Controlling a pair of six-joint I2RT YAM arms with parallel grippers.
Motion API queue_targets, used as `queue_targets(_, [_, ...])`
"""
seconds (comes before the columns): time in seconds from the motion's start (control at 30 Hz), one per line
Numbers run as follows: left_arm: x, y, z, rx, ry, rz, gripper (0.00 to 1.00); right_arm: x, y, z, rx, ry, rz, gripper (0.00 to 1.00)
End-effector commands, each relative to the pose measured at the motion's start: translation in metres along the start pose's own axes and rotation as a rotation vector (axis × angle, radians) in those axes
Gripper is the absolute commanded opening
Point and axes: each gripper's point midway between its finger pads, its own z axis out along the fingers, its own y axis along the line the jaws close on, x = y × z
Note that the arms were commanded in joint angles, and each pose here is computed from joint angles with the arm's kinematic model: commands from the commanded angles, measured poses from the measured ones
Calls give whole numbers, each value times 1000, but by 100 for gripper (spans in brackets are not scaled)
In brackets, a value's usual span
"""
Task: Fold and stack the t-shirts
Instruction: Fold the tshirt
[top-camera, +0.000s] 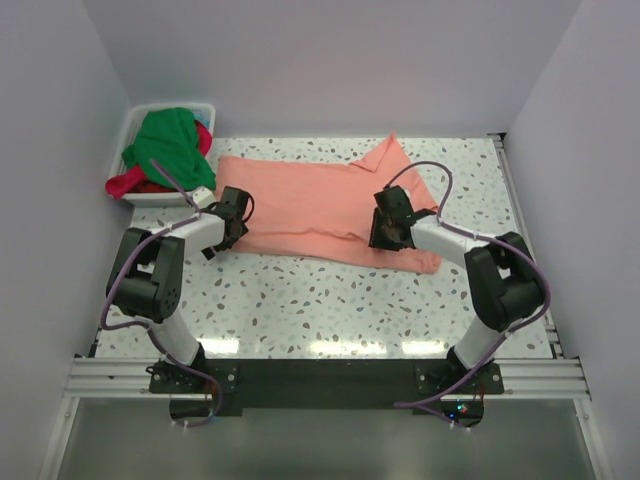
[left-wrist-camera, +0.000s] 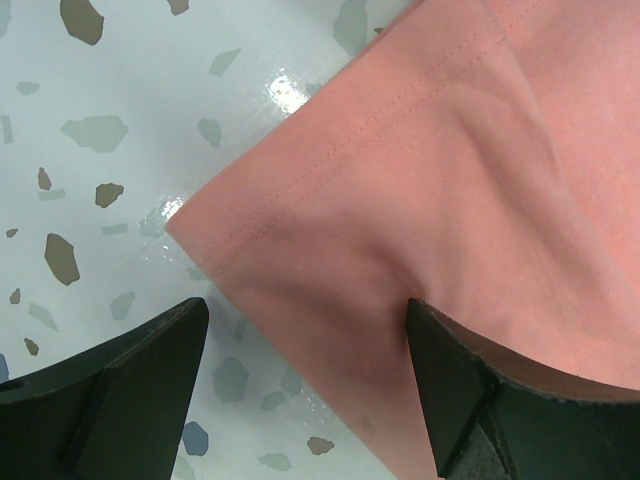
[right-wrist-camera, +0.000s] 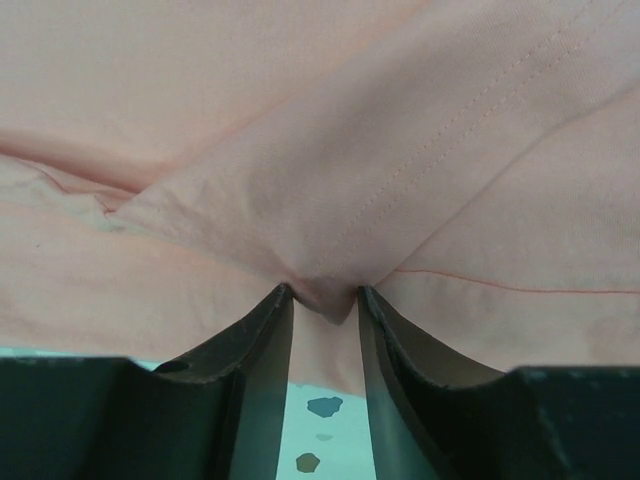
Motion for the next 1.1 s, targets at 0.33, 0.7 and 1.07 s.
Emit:
queue_targets(0.33, [-11, 2, -2, -4, -36, -19, 85, -23, 9, 1, 11, -49, 0, 0])
queue_targets(0.7, [-15, -3, -5, 16, -37, -27, 84, -68, 28, -15, -2, -145, -26, 0])
queue_targets(1.07, [-23, -9, -9, 28, -46, -26, 84, -107, 55, 34, 18, -156, -77, 0])
